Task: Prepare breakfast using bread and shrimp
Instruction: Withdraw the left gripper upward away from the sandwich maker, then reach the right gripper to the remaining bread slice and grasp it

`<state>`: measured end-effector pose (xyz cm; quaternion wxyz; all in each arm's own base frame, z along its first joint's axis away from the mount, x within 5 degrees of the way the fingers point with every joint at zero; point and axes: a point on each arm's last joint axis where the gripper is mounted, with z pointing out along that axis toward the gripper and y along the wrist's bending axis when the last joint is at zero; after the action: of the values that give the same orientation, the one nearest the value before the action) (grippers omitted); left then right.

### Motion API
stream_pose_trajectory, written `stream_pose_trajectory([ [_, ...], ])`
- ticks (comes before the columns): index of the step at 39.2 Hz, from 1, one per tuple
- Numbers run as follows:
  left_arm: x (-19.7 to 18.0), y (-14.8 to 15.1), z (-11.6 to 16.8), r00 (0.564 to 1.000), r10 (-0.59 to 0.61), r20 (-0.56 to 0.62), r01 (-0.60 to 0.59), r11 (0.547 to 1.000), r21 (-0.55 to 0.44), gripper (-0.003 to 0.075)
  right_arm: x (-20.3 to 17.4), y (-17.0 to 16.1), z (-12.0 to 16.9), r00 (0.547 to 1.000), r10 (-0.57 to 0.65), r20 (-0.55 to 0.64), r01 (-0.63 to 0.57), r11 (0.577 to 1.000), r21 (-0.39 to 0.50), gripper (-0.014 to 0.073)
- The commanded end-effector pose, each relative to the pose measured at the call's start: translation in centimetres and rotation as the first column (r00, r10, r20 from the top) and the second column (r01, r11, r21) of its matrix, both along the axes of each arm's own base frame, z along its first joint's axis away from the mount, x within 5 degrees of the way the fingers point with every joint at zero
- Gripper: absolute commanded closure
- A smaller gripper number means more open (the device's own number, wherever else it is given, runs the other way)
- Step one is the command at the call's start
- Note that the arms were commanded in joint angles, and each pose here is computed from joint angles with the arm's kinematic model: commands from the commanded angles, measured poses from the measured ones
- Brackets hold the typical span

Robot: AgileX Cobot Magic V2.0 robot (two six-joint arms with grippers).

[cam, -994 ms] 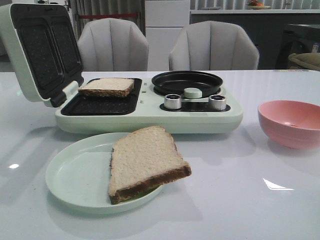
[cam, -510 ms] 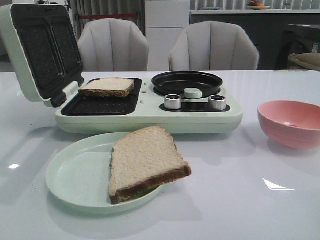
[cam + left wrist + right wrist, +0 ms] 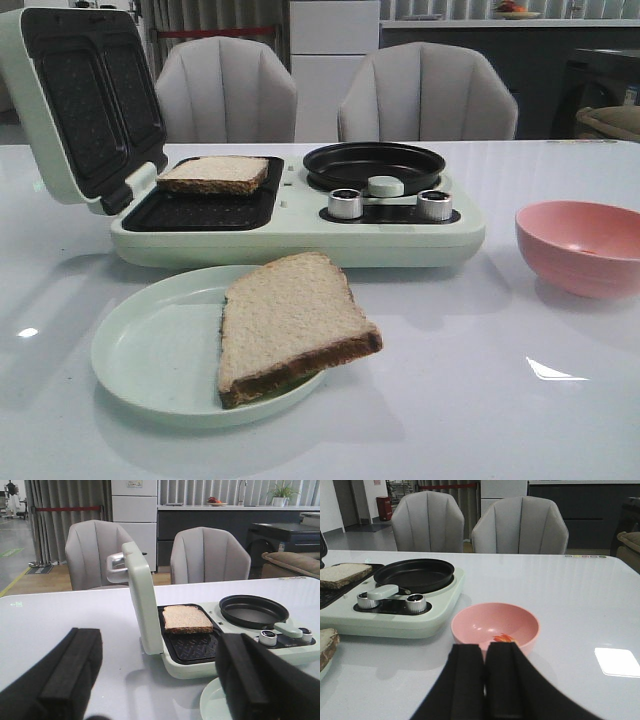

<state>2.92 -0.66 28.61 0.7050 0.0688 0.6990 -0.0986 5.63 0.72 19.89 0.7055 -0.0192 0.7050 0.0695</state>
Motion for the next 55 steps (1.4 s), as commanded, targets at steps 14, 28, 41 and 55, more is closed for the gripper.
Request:
stream_pose_trajectory([
  [14,-0.2,0.0,1.3,0.997,-0.011,0.075,0.014,0.999,-0.039,0.0188,-0.7,-0.2,6.3,0.934,-0.022,0.356,0.005,0.999,0.048,0.0438],
  [28,-0.2,0.0,1.3,0.997,-0.011,0.075,0.014,0.999,-0.039,0.0188,2.6,0.3,8.6,0.997,-0.002,-0.077,0.001,1.000,-0.007,0.0438],
  [41,-0.2,0.0,1.3,0.997,-0.011,0.075,0.014,0.999,-0.039,0.0188,5.0,0.8,8.3,0.971,0.018,-0.240,-0.010,0.999,0.036,0.0271],
  [55,-0.2,0.0,1.3,0.997,-0.011,0.075,0.014,0.999,-0.039,0.0188,11.6,3.8,9.5,0.811,0.164,-0.562,-0.043,0.974,0.222,0.0107],
])
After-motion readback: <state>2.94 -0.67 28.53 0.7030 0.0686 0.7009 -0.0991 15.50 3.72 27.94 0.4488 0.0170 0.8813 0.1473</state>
